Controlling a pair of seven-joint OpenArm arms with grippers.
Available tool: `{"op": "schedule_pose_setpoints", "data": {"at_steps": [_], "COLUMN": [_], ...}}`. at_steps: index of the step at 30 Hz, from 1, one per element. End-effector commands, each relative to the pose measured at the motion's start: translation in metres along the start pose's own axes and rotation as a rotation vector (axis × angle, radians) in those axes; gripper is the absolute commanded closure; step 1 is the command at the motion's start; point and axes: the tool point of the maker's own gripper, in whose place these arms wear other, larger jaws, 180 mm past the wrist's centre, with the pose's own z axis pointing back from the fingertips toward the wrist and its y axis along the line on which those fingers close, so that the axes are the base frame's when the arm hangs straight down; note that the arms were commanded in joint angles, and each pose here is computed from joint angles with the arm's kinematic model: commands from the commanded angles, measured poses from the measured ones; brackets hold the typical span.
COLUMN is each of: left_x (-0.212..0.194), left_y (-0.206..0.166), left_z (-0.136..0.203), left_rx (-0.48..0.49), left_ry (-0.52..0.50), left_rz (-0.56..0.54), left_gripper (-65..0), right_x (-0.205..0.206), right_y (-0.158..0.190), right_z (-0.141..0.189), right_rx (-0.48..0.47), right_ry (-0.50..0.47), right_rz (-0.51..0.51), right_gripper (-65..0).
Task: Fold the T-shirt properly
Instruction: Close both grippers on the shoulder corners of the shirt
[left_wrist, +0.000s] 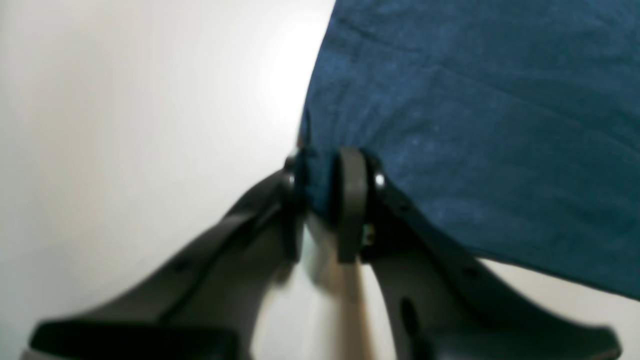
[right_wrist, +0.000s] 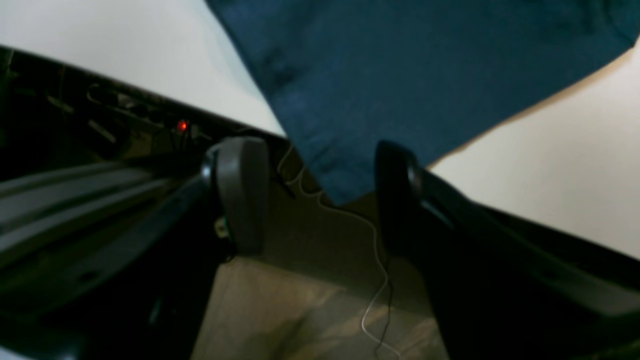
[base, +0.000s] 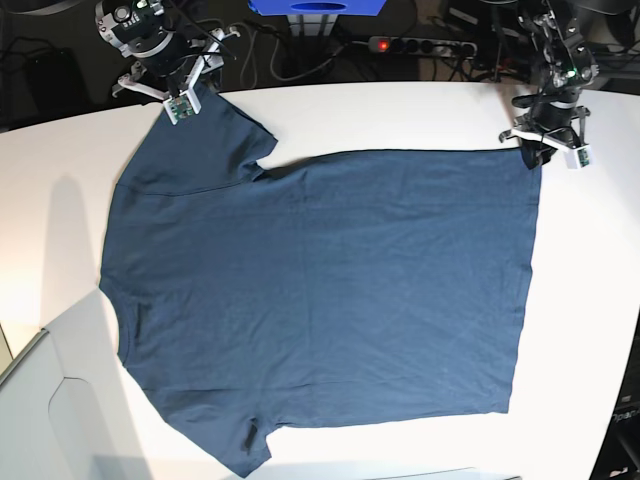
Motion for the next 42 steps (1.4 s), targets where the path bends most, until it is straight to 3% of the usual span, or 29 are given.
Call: {"op": "schedule_pose_setpoints", "data": {"at_steps": [1, 3, 10, 34, 42], "left_x": [-0.001, -0.001, -0.002, -0.009, -0.012], "left_y": [0.003, 0.003, 0.003, 0.006, 0.006], "left_z": [0.002, 0.002, 0.002, 0.006, 0.007], "left_rx": [0.002, 0.003, 0.004, 0.01, 0.009], "left_ry": [0.016, 0.018, 0.018, 0.035, 0.041], "left_rz": [-0.015, -0.017, -0.014, -0.013, -0.013], "left_gripper": [-5.2, 0.0, 0.0, 0.0, 0.0], "right_x": [0.005, 0.01, -0.003, -0.027, -0.03], "right_y": [-0.007, -0.014, -0.036, -0.045, -0.045], "right_z": [0.004, 0.003, -0.013, -0.043, -0.044], "right_rx": [-0.018, -0.041, -0.086, -0.083, -0.08], "right_ry": [-0.025, -0.038, 0.009, 0.087, 0.094], "right_rz": [0.009, -0.01, -0.04, -0.073, -0.073], "right_gripper": [-31.0, -31.1, -31.1, -30.2, -8.4]}}
